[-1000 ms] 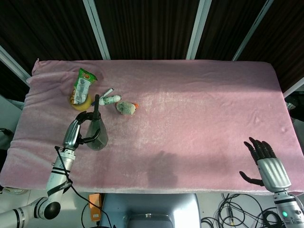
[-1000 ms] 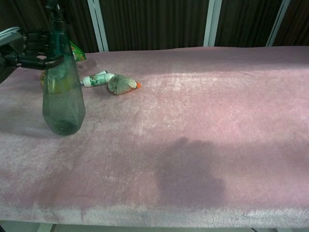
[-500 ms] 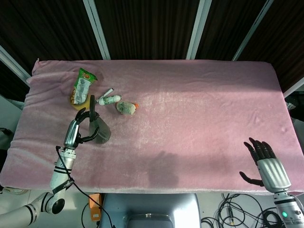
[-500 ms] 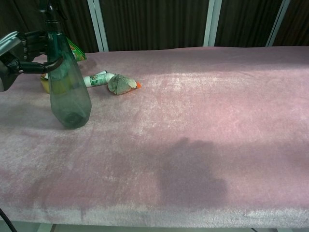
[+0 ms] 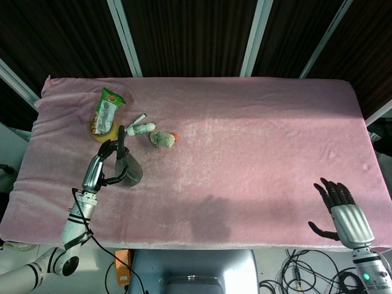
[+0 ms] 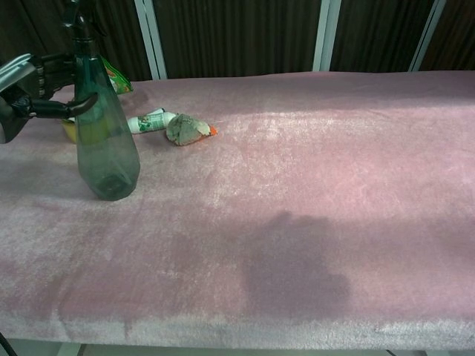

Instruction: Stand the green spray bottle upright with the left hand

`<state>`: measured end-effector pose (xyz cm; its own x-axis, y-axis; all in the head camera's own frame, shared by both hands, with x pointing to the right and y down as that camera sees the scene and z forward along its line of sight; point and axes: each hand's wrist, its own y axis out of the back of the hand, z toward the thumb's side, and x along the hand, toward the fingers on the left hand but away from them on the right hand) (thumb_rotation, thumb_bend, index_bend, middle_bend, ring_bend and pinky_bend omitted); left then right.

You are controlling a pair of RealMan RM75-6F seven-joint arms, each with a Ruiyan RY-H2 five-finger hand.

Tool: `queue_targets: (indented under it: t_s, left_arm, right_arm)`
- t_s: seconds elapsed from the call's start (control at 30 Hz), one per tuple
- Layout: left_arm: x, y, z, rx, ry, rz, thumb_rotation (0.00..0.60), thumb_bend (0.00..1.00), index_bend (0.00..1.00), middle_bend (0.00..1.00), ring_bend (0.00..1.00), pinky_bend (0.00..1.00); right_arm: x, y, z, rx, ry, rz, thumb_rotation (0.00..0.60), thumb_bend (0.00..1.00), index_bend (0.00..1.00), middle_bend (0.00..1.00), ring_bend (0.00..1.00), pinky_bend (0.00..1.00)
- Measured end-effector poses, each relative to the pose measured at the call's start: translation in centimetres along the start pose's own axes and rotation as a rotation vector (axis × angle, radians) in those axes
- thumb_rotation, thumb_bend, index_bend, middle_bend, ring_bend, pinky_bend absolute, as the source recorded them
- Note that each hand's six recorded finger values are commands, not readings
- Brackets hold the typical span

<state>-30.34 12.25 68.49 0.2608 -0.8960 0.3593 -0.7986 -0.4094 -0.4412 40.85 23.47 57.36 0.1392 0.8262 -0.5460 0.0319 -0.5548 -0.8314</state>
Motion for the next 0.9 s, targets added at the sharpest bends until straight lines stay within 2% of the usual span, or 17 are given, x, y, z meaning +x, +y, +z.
queue_targets:
  t_s: [0.13,0.5,0.63,0.8,0.9]
  left_arm:
    - [0.0,0.0,-0.1,-0.002,0.007,-0.012,0.600,0.37,0.14,0.17,0.00,0.00]
    - [0.0,0.7,0.4,-0.020,-0.008,-0.003,0.600,0.36,0.12,0.14,0.00,0.00]
    - [-0.3,1.3,0.5,0.001,-0.017,0.004,0.600,0.35,0.08,0.10,0.00,0.00]
    - [-1.3,2.7,0.0,0.120,-0.023,0.001,0.600,0.33,0.00,0.01,0.00,0.00]
    - [-2.4,4.4,-1.1,0.265,-0.007,-0.002,0.600,0.33,0.00,0.00,0.00,0.00]
  right_arm:
    - [0.0,0.0,0.0,-0.001,0.001,-0.001,0.600,0.37,0.00,0.00,0.00,0.00]
    - [0.0,0.0,0.0,0.000,-0.001,-0.001,0.600,0.37,0.00,0.00,0.00,0.00]
    - [0.0,0.0,0.0,0.001,0.000,0.000,0.600,0.37,0.00,0.00,0.00,0.00]
    - [0.2,0.0,0.0,-0.002,0.002,0.000,0.600,0.37,0.00,0.00,0.00,0.00]
    - [0.3,0.2,-0.1,-0.004,0.000,-0.007,0.600,0.37,0.00,0.00,0.00,0.00]
